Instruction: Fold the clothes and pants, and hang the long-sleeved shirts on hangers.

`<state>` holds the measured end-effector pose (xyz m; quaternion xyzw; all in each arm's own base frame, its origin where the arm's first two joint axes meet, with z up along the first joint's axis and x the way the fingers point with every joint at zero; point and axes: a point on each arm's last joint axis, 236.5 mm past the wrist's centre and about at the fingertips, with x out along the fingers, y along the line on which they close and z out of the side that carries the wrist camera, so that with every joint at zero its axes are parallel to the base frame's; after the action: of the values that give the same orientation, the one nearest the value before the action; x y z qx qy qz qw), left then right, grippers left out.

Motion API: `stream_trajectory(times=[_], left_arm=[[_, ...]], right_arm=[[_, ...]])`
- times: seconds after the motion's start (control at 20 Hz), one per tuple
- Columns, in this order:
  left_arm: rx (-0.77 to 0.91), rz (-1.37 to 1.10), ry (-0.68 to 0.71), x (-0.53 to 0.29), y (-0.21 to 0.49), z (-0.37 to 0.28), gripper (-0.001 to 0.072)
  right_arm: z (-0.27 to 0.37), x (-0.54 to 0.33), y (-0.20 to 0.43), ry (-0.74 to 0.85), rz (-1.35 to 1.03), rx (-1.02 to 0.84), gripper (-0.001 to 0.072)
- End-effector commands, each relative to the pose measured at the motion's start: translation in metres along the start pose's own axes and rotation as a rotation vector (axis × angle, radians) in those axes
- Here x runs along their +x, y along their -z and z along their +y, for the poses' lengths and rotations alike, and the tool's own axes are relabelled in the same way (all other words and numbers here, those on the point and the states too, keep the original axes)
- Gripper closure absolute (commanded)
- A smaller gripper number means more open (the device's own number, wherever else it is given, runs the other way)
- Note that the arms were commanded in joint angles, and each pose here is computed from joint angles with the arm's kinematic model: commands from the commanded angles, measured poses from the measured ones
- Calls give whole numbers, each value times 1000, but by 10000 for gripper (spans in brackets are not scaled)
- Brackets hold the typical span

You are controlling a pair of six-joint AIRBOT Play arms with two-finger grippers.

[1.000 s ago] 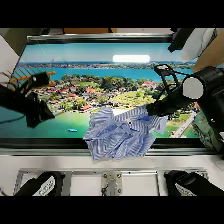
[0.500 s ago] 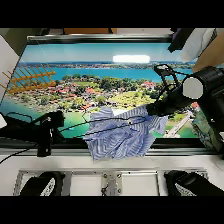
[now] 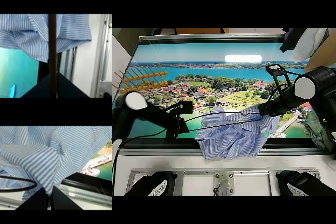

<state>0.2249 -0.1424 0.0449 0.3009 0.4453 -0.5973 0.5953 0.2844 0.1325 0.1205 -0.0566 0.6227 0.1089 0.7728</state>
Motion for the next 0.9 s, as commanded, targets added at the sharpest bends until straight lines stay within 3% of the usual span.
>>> stream_trajectory(times=[0.0,0.5,0.85], left_arm=[[2,4,15,17,-11,27,696],[-49,-112,79,45,-40,46,697],[51,-103,97,55,-53,34,697]], right_arm=[[0,0,0,0,1,0,691],[6,0,-2,-23,-11,-8,691],[2,-35,-32,-5,-151,-44,692]])
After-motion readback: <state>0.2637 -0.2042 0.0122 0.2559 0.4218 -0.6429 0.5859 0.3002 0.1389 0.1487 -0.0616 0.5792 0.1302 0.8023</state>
